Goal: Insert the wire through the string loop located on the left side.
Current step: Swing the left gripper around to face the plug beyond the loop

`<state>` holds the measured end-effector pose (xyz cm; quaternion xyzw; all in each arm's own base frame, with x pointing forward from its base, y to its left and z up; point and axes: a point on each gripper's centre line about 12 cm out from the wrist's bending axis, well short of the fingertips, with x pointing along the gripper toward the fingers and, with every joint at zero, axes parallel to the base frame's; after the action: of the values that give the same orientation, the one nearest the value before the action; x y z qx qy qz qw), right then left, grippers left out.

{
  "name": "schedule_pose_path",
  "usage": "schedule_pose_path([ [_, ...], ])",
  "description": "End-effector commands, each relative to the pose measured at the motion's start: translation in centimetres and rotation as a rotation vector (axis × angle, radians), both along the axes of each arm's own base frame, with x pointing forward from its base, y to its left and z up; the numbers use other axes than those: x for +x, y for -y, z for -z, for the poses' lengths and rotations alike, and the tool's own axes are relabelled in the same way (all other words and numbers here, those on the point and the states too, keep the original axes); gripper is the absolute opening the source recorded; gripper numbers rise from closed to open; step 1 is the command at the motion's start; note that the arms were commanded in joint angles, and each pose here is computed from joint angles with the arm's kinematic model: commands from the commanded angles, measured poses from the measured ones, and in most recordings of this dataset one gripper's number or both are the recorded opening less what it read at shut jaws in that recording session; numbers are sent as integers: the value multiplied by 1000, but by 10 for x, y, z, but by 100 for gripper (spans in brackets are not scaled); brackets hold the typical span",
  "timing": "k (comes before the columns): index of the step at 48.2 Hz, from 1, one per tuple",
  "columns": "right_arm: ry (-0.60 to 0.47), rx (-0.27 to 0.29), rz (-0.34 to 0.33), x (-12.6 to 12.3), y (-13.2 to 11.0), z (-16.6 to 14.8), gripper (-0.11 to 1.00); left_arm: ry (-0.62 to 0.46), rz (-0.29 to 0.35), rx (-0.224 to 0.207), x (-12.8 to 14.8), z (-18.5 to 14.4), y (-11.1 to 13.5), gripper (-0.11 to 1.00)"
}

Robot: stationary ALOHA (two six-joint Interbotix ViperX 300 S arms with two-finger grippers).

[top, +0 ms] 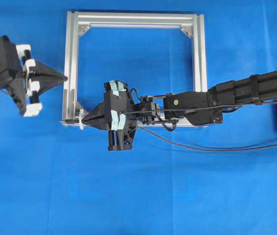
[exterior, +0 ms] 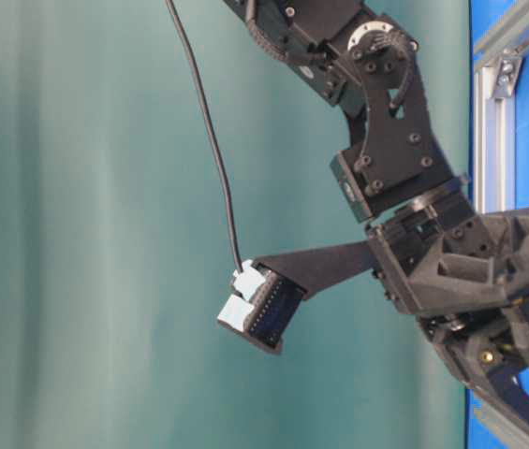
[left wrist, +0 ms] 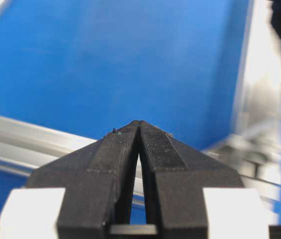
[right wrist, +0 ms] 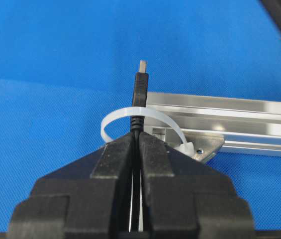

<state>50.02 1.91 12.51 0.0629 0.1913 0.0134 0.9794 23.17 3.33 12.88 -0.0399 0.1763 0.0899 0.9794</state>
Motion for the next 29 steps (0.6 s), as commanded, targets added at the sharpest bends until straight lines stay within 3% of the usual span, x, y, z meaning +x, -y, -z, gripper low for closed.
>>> schedule_pose_path([
  [1,38,1,-2,4,-1,-15,1,44,70,8,-1,-10,16,0],
  [16,40,3,-1,4,-1,-16,1,137,294,23,-14,-32,63,0],
  [29,38,3,-1,4,-1,-15,1,115,301,30,-14,-31,64,0],
])
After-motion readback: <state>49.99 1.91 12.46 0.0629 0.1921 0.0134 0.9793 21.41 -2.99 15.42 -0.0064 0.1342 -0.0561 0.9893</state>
